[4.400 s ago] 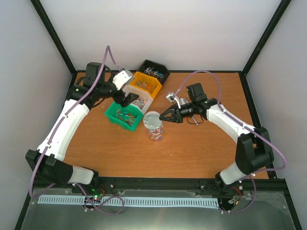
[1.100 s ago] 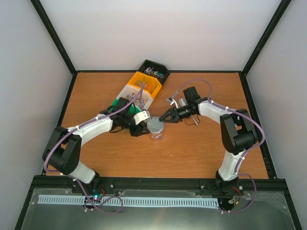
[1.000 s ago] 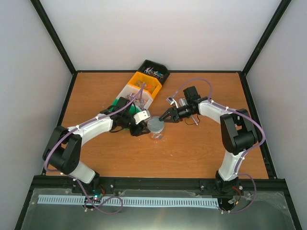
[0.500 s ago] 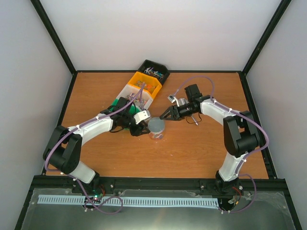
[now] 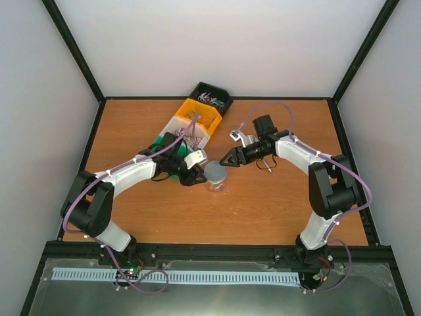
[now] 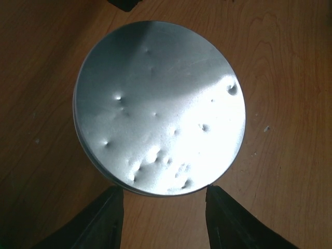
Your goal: Pack the candies
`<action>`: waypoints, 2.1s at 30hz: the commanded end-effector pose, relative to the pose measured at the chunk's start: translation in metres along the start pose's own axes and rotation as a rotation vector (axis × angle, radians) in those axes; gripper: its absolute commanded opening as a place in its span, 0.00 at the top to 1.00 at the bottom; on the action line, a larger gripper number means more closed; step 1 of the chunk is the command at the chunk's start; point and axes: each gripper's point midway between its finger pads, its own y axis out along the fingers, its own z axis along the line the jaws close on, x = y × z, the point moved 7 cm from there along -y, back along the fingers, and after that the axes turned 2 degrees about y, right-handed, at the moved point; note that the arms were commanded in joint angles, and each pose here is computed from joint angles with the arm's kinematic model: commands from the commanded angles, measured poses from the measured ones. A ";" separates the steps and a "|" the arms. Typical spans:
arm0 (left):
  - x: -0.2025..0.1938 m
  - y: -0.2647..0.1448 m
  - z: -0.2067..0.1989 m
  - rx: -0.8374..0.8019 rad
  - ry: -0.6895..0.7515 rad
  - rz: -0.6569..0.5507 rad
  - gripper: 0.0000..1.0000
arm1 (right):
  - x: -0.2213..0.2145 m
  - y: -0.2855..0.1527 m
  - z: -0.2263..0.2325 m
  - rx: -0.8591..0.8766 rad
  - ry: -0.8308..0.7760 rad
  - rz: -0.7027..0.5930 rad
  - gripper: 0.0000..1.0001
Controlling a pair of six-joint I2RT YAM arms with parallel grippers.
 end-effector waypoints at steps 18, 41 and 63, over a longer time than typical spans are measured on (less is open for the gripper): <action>0.011 0.003 0.000 -0.032 -0.002 -0.023 0.56 | -0.014 0.039 -0.032 0.047 0.020 0.067 0.71; 0.049 -0.014 0.011 -0.080 -0.142 -0.018 0.46 | -0.027 0.039 -0.040 0.049 0.057 0.089 0.80; 0.060 -0.025 0.018 0.001 -0.024 0.030 0.44 | 0.011 -0.009 0.007 0.016 -0.385 -0.101 0.19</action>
